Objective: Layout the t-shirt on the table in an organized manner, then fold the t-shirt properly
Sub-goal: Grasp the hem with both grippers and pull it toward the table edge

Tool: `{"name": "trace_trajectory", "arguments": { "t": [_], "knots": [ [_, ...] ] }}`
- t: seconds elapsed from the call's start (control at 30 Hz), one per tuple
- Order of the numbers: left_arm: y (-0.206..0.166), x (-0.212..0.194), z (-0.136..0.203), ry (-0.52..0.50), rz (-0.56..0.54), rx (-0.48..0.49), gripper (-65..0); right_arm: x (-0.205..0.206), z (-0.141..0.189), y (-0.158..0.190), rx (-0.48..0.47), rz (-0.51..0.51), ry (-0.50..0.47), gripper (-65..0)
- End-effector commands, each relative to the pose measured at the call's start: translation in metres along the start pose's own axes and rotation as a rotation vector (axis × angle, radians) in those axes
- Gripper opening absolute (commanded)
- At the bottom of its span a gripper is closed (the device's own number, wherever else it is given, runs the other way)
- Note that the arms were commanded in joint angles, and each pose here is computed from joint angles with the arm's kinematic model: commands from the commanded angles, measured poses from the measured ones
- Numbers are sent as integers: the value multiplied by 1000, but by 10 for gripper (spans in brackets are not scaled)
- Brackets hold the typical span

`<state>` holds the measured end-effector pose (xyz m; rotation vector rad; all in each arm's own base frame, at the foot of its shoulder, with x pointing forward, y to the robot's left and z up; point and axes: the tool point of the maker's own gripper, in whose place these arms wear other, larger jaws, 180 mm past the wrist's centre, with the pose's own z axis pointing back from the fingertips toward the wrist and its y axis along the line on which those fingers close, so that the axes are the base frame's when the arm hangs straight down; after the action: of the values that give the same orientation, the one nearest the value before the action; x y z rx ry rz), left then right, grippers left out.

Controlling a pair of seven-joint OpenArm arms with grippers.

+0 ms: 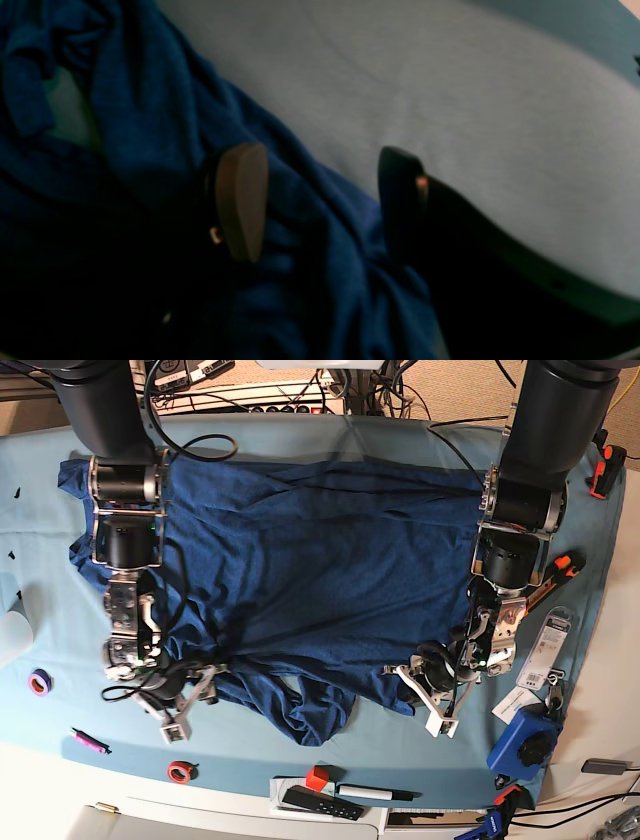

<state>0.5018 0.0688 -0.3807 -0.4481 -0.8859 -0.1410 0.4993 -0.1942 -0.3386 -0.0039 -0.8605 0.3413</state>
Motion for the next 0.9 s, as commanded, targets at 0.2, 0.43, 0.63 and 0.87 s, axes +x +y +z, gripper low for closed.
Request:
{"name": "trace_trajectory", "arguments": {
  "t": [0.2,0.43,0.63,0.87],
  "knots": [
    [-6,35,2,-76,-18,-17,-650,-6,-11,-10,-31,-46,-1,-304],
    [-6,35,2,-76,-18,-17,-650,-8,-12,-15,-59,-4,9,-467],
    [-6,34,2,-76,-17,-17,-650,15,-9,-30,-128,52,-69,-650],
    [-6,34,2,-76,-17,-17,-650,43,-2,-49,-215,94,-167,-650]
  ]
}}
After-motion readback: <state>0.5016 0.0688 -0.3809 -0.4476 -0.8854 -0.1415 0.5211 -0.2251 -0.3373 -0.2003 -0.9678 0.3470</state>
